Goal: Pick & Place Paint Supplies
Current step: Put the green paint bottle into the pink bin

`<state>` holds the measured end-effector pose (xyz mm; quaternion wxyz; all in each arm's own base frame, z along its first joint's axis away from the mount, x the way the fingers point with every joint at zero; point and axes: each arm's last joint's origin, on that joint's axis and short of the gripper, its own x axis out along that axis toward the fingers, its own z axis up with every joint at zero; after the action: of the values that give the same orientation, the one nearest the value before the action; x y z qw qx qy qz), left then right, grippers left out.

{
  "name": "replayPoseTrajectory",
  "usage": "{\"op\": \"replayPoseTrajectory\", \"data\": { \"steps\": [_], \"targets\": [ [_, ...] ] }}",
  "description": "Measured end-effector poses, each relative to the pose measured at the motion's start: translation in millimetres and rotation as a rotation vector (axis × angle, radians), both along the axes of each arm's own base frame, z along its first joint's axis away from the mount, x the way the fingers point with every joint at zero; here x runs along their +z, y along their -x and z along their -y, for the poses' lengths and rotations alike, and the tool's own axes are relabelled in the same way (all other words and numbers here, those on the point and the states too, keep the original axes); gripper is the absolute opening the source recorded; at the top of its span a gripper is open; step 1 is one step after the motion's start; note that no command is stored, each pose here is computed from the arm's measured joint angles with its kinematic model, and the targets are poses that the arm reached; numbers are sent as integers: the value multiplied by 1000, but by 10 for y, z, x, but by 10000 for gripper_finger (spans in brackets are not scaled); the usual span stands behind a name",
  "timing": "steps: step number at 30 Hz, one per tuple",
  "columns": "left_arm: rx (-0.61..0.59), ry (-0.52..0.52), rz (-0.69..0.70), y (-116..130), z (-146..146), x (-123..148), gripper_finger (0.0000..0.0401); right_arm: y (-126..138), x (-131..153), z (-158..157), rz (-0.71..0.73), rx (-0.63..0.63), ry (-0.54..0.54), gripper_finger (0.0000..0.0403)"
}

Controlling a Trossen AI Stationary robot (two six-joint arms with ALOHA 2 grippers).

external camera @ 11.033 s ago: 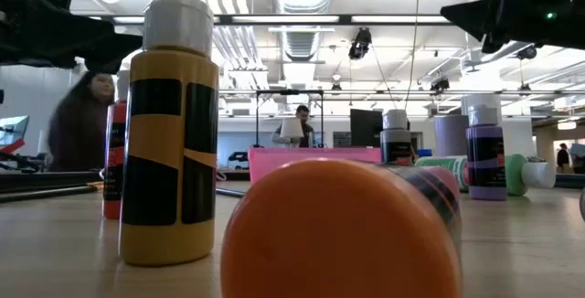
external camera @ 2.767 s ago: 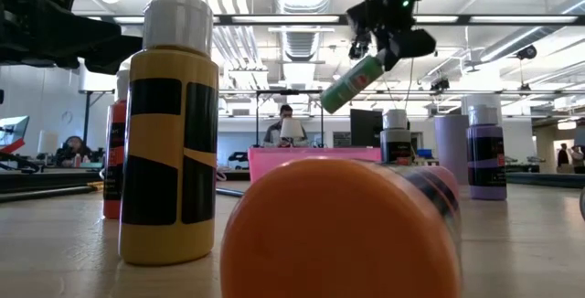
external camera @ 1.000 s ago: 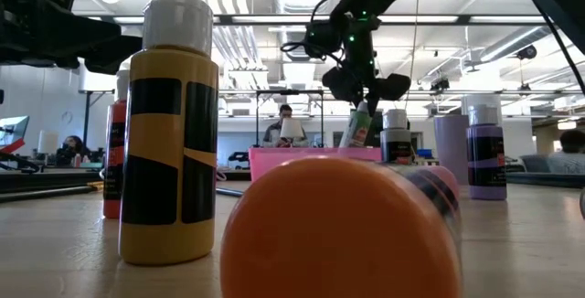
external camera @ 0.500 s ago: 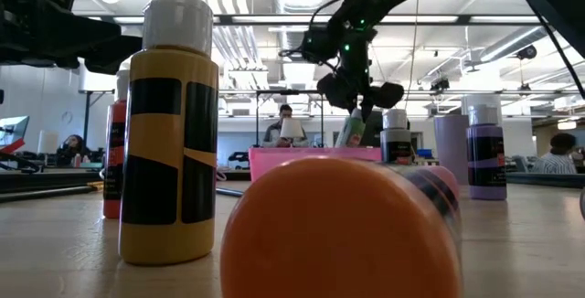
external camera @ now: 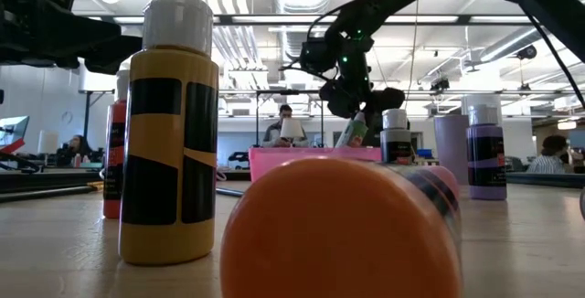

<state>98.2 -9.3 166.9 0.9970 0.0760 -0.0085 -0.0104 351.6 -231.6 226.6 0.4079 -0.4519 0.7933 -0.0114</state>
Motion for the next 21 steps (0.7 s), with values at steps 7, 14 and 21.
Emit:
{"op": "replayPoseTrajectory", "data": {
  "steps": [7,14,21],
  "targets": [
    [0,0,0,0,0,0,282,16,62,-11,-10,2,-5,112],
    [0,0,0,0,0,0,282,6,107,-1,-3,-2,21,130],
    [0,0,0,0,0,0,282,15,123,-11,-16,-3,24,110]
  ]
}}
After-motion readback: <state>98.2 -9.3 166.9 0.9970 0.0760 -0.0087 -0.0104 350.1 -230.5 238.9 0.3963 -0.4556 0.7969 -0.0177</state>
